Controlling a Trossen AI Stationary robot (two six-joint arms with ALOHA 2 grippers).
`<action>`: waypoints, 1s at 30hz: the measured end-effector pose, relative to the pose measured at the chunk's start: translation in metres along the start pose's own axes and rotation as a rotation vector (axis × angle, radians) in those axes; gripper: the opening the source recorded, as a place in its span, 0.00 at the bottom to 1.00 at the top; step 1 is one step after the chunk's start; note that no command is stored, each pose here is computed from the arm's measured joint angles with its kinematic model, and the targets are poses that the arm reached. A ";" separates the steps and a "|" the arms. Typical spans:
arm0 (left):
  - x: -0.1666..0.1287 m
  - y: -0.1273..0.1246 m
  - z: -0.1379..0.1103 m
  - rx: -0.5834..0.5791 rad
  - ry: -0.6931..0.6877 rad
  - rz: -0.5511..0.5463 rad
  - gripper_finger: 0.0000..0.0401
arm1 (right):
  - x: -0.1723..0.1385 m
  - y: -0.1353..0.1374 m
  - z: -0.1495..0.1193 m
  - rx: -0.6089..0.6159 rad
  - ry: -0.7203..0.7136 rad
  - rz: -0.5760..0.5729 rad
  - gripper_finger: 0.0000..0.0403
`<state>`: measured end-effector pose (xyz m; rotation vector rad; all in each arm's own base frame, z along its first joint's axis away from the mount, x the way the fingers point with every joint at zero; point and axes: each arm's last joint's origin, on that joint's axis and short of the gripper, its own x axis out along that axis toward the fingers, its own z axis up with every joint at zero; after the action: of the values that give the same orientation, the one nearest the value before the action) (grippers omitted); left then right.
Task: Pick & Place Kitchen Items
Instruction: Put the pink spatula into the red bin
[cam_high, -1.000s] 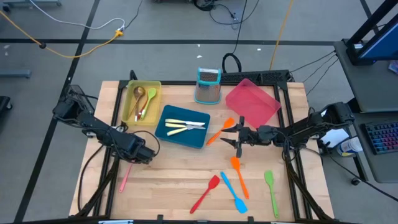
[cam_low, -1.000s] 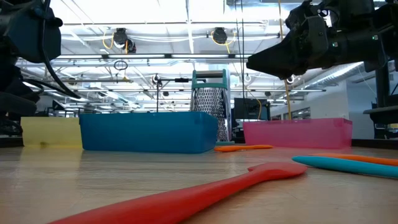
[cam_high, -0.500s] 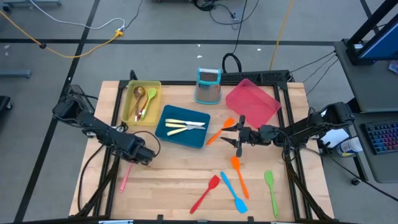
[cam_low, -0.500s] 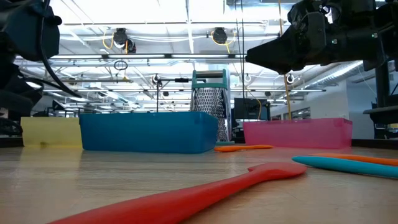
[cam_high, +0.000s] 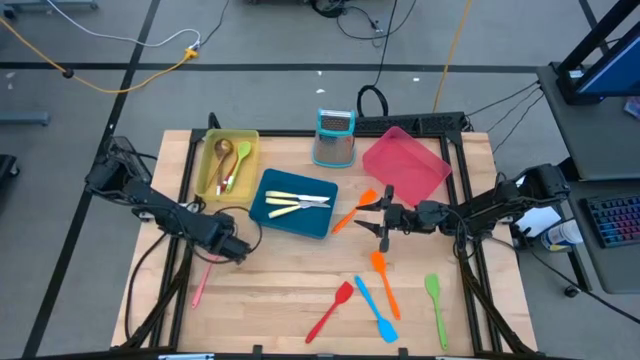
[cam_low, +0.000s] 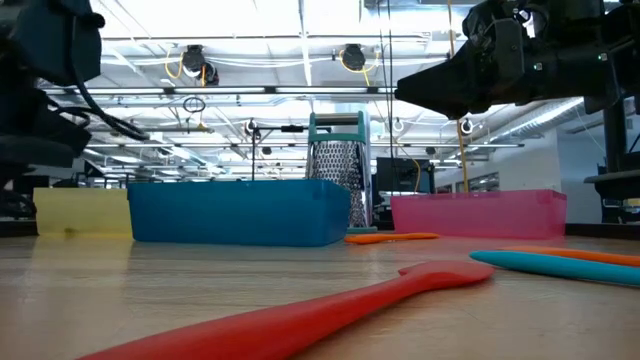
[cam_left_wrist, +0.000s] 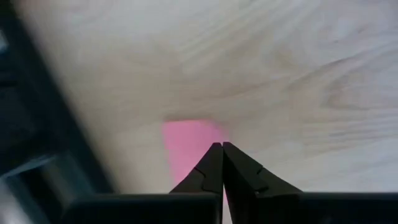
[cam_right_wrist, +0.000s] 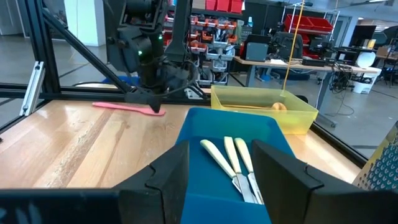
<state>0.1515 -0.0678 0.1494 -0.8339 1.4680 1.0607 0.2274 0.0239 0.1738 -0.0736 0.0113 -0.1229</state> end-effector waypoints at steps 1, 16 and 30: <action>0.000 0.000 0.000 0.006 0.016 0.002 0.02 | 0.000 0.000 0.000 0.000 0.000 0.000 0.41; 0.007 0.006 -0.004 0.066 0.078 0.028 0.52 | 0.000 0.000 0.000 0.000 0.000 0.000 0.41; 0.027 0.010 -0.018 -0.065 0.091 -0.032 0.41 | 0.000 0.000 0.000 0.000 0.001 0.000 0.41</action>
<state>0.1317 -0.0798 0.1250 -0.9599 1.4980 1.0637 0.2274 0.0238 0.1737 -0.0734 0.0124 -0.1232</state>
